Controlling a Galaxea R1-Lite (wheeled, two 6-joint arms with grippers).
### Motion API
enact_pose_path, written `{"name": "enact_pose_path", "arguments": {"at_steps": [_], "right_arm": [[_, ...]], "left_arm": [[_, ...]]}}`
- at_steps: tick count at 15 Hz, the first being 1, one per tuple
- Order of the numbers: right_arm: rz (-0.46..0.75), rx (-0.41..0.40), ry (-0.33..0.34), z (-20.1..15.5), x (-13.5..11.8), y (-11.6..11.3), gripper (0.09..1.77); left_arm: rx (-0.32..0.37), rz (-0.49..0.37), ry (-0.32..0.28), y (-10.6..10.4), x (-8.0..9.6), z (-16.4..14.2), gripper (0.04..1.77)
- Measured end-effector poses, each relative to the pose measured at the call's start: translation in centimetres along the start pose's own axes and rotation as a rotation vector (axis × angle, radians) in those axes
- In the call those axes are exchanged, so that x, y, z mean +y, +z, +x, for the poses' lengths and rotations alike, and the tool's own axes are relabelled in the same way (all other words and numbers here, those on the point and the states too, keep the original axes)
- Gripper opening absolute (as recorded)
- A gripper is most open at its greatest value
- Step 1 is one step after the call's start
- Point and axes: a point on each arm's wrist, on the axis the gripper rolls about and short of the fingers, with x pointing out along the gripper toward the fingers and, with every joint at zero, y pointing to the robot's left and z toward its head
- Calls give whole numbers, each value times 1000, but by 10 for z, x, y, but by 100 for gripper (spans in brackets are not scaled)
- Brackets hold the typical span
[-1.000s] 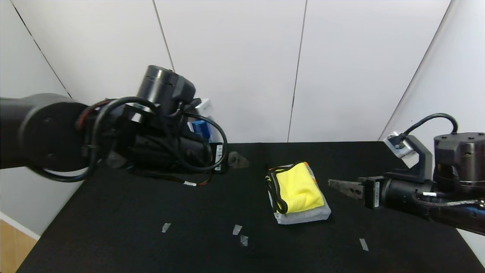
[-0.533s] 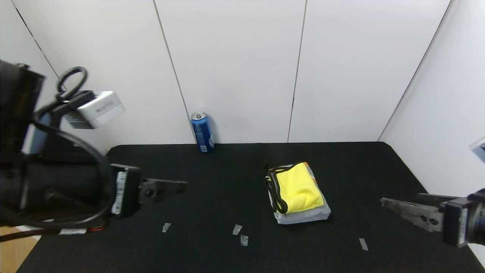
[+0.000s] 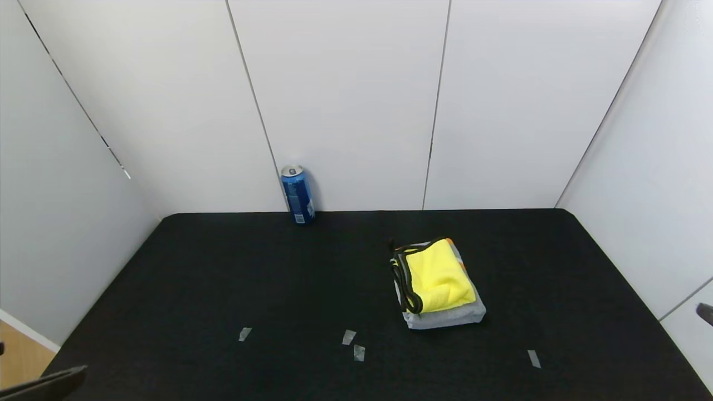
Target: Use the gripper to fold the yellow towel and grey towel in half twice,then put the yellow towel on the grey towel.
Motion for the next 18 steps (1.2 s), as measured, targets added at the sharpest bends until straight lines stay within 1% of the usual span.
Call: {"name": "enact_pose_path", "arguments": {"at_steps": [2,3,7,8,10,11,13,16,18], "right_arm": [[9,-6,-23,-20,-3,-13,170],[11,-21,-28,-31,-4,-19,170],[8,-71,-20,-66,-5,-41,170],[6,-88,-17,-73,-5,-46,170],[2,-108,-25,-84,-6,-57,170],[-1,-131,-22,-88,-6,-59,170],[-51,-169,-9,-95,-6,-63,170],[-101,-193,0,-99,-10,-77,170],[-106,-206,-18,-97,-14,-92,170]], "left_arm": [[-8,-28,40,-24,10,-18,171],[-12,-38,52,-35,14,-25,171],[-22,-44,96,-78,23,-52,171],[-32,-41,114,-88,23,-58,171],[-54,-18,113,-105,19,-67,172],[-63,-15,118,-113,15,-71,172],[-88,-17,121,-126,7,-73,172],[-140,12,105,-148,4,-66,172],[-222,23,105,-158,5,-53,172]]}}
